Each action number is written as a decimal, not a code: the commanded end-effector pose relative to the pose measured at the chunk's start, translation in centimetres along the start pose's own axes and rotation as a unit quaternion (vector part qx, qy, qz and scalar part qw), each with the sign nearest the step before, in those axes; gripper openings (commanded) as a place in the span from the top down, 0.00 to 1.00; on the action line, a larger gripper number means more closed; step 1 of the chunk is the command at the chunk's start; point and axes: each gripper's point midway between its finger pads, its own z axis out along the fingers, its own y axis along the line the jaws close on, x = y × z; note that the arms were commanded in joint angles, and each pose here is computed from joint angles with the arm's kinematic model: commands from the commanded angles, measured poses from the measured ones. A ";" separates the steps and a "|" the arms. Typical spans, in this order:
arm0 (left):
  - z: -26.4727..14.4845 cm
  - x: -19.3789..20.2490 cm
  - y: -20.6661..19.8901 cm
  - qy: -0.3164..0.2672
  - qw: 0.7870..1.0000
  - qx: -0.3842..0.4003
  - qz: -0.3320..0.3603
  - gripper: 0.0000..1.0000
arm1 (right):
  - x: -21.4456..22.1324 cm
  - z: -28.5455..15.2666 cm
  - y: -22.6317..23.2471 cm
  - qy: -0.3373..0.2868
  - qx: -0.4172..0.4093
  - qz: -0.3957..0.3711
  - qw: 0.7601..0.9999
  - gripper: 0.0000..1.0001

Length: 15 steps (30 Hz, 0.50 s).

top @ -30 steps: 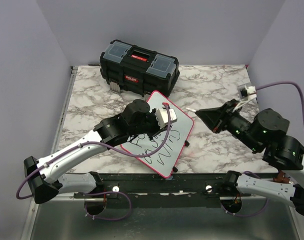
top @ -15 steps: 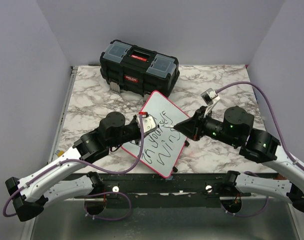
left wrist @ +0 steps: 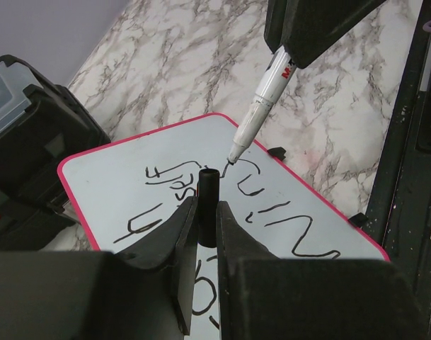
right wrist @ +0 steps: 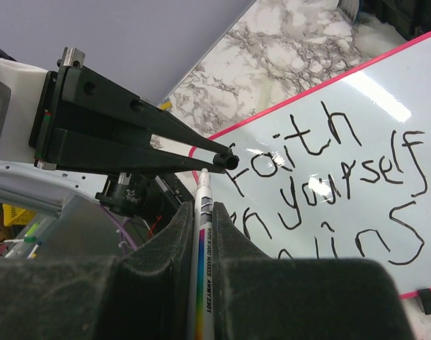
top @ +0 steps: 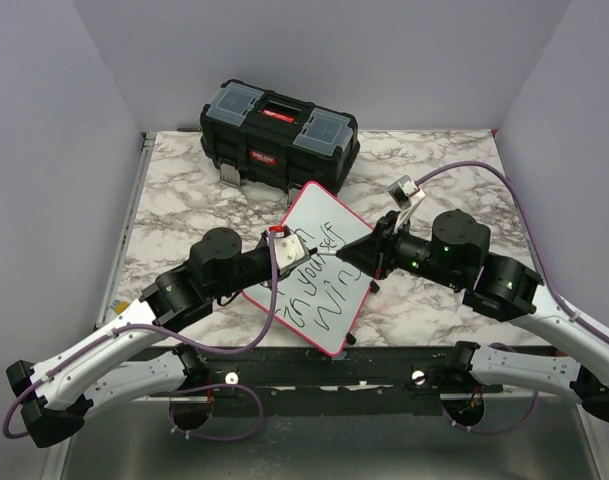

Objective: Write a sentence on the whiteboard
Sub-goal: Insert the whiteboard marker without the cap into the pen cap.

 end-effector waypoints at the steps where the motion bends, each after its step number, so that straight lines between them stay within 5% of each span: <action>1: -0.3 -0.8 0.1 -0.019 1.000 0.000 0.003 1.00 | 0.1 0.2 0.2 -0.007 -0.008 0.002 1.000 0.99; 15: -0.4 -0.9 -0.1 -0.023 1.000 0.002 0.003 1.00 | 0.0 0.5 -0.8 -0.017 0.015 0.009 1.000 0.99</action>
